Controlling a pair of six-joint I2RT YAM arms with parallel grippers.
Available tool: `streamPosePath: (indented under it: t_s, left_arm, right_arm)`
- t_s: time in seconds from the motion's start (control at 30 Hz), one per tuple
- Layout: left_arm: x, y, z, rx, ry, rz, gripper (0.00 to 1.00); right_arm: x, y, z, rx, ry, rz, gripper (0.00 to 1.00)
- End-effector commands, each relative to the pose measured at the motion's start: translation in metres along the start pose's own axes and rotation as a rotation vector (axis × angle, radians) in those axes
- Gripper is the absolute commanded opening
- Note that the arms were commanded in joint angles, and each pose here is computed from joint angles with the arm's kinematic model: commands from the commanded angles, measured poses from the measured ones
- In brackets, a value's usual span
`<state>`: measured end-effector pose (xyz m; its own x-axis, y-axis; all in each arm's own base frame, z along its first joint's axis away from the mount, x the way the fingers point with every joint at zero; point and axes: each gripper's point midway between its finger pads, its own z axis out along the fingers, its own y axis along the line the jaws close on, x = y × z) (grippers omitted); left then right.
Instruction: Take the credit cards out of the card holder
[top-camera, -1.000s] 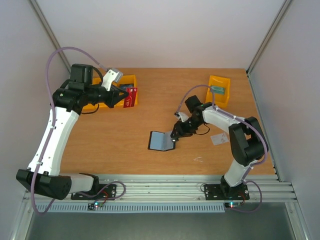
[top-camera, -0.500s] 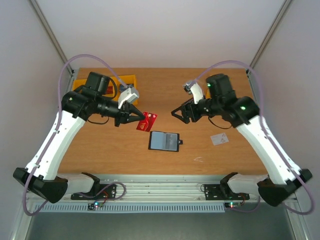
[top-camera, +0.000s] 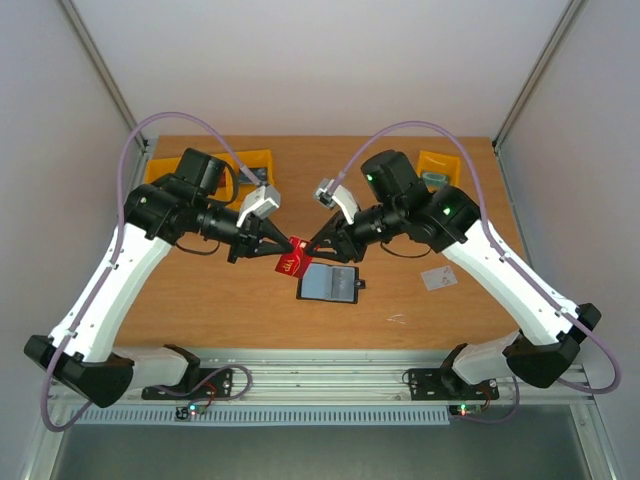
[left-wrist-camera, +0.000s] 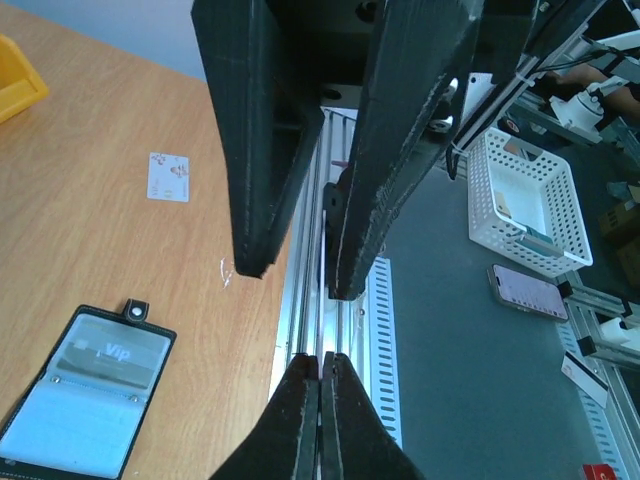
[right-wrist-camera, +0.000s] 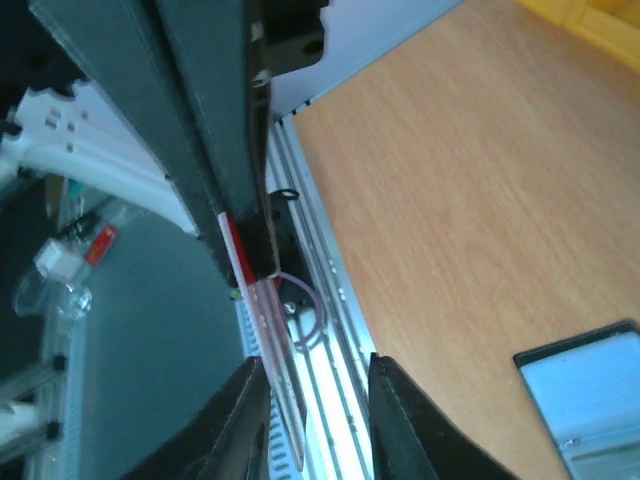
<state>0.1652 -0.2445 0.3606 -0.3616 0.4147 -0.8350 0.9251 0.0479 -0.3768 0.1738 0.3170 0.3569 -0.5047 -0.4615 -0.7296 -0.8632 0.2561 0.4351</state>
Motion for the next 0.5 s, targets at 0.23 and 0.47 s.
streamPosePath:
  t_s: [0.23,0.47]
  left_arm:
    - [-0.042,0.037,-0.02,-0.302,-0.065,0.081,0.57]
    - [-0.1,0.08,-0.046,-0.652,0.006,0.299,0.66]
  right_arm:
    - [-0.025,-0.021,-0.03,0.141,-0.174,0.168,0.01]
    - [-0.044,-0.129,-0.083,0.167,-0.523,0.924,0.01]
